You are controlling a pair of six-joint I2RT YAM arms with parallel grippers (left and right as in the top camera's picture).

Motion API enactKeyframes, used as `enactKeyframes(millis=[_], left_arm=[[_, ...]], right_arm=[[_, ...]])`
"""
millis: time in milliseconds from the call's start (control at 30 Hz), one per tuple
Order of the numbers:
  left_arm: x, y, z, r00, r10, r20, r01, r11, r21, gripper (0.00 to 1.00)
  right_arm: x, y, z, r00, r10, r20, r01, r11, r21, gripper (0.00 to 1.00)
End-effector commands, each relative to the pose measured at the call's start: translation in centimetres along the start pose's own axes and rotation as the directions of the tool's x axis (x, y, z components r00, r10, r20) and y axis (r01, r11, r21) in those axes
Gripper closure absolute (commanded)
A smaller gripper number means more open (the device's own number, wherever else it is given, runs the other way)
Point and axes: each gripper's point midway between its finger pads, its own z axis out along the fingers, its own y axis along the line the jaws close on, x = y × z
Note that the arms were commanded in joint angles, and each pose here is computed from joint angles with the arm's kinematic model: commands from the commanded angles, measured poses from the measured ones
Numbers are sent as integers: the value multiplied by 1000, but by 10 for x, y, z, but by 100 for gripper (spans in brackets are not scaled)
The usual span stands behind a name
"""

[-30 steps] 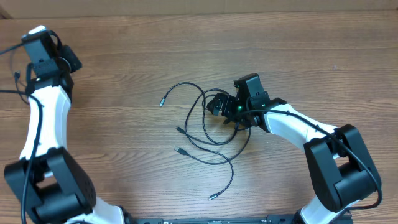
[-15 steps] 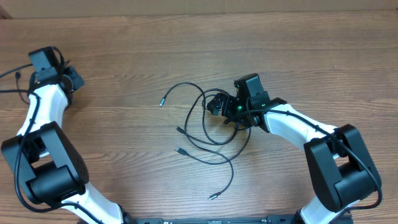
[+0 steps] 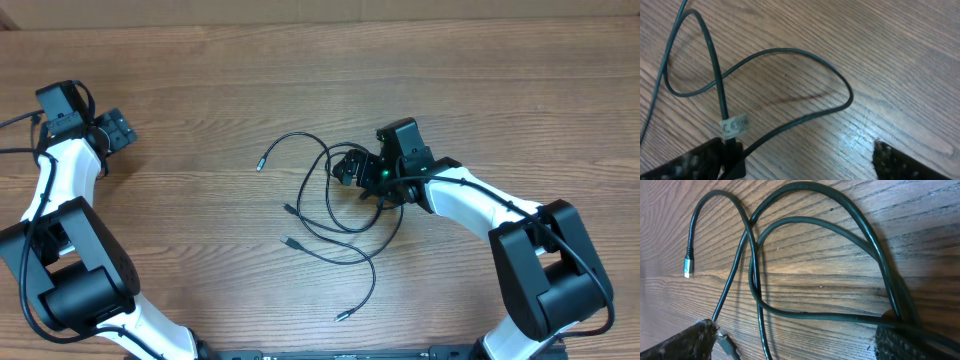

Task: Untangle cables
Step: 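Lower the left gripper and release the cable on the left table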

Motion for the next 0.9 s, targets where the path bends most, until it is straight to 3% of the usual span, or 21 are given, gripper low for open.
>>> enactKeyframes(millis=[0,67,100,133,200,300,333,367,467,500,567,867], left_arm=[[7,-1,1,1000,12,-25,-12,1000,0,0],[12,0,1,999,15,-46,-15,1000,-5,3],[14,0,1,998,17,-54,-17,1000,-6,11],[17,1,1,998,25,-65,-25,1000,-7,24],[21,1,2,996,32,-80,-33,999,-9,64],[23,1,3,996,33,-87,-34,999,-9,73],[23,1,3,996,33,-88,-34,999,-7,73],[23,1,3,995,32,-90,-33,999,-6,63],[24,1,3,995,34,-93,-35,999,-6,20],[25,1,3,995,34,-95,-35,999,-6,13],[26,-1,3,994,34,-99,-34,999,4,6],[48,-37,-5,979,42,-199,2,976,218,2]], right_arm=[[7,-19,8,1000,19,-13,-18,998,60,0],[7,-19,8,1000,19,-13,-18,998,60,0],[7,-19,8,1000,19,-13,-18,998,60,0],[7,-19,8,1000,18,-13,-18,998,60,0],[7,-19,8,1000,19,-13,-18,998,60,0],[7,-19,8,1000,19,-12,-18,998,60,0],[7,-19,8,1000,19,-13,-18,998,60,0],[7,-19,8,1000,18,-13,-18,998,60,0],[7,-19,8,1000,19,-13,-18,998,60,0],[7,-19,8,1000,19,-13,-18,998,60,0],[7,-19,8,1000,19,-12,-18,998,60,0],[7,-19,8,1000,19,-12,-18,998,60,0]])
